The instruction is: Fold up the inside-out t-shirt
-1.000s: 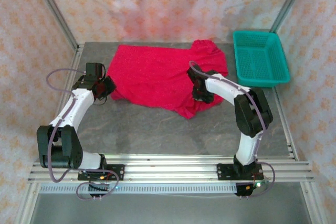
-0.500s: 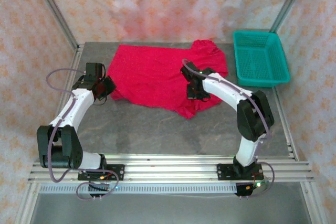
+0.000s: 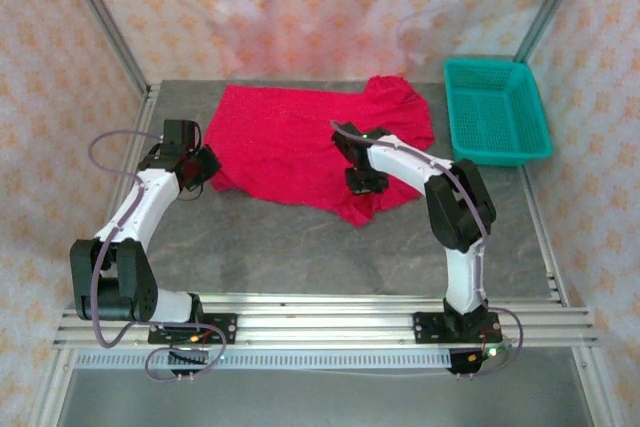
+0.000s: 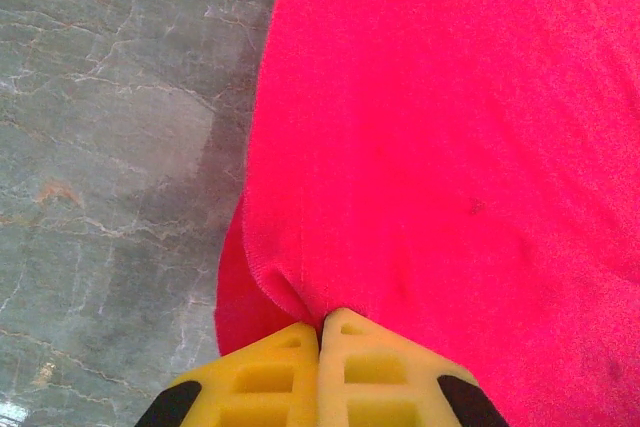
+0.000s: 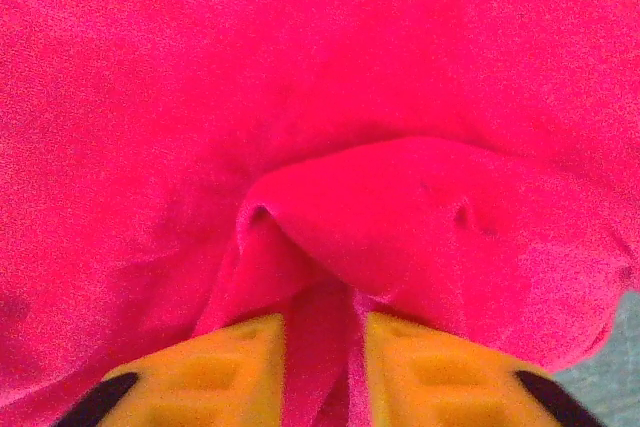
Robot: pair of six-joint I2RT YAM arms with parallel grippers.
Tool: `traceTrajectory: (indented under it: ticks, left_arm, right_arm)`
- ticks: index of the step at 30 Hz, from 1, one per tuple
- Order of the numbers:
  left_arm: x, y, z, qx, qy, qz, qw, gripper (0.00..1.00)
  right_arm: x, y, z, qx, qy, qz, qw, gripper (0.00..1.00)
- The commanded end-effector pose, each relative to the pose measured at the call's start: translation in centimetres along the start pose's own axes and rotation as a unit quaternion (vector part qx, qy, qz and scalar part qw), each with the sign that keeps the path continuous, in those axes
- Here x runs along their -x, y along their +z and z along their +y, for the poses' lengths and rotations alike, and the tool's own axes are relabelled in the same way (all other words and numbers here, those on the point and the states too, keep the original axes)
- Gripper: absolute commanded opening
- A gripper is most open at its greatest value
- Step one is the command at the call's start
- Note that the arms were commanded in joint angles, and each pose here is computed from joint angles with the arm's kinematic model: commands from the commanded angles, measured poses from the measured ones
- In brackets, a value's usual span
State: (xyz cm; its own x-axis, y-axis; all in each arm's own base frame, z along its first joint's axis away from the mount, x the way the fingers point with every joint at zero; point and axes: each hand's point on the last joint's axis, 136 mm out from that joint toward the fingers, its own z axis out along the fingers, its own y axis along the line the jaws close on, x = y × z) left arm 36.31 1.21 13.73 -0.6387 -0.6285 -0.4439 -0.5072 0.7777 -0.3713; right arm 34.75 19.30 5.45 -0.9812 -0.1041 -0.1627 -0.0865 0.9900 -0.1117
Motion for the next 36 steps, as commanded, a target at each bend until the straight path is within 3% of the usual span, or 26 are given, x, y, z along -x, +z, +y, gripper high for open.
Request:
traceTrajectory:
  ticks: [1,8,13,21,27,31,36]
  left_arm:
    - [-0.1,-0.3,0.7,0.020,0.015,-0.006,1.000,0.00]
    - [0.0,-0.4,0.7,0.019,0.015,-0.007,1.000,0.00]
    - [0.1,-0.5,0.7,0.022,0.015,-0.008,1.000,0.00]
    - [0.3,-1.0,0.8,0.026,0.014,-0.013,0.999,0.00]
    - [0.3,-1.1,1.0,0.030,0.027,-0.011,0.999,0.00]
    - [0.4,-1.4,1.3,0.030,0.025,-0.011,0.999,0.00]
    - [1.1,-2.2,1.1,0.025,0.019,-0.019,0.999,0.00]
  right_arm:
    - [0.5,-0.2,-0.3,-0.019,-0.011,-0.002,1.000,0.41]
    - [1.2,0.4,-0.2,-0.031,-0.019,-0.006,0.999,0.42]
    - [1.6,1.1,0.0,-0.034,-0.022,-0.005,0.999,0.29]
    - [2.6,1.9,-0.3,-0.061,-0.030,-0.009,0.998,0.31]
    - [3.2,2.0,-1.3,-0.097,-0.036,-0.015,0.994,0.16]
    - [3.5,2.0,-2.2,-0.121,-0.035,-0.024,0.992,0.00]
    - [4.2,-1.6,-2.8,-0.120,-0.024,-0.041,0.992,0.00]
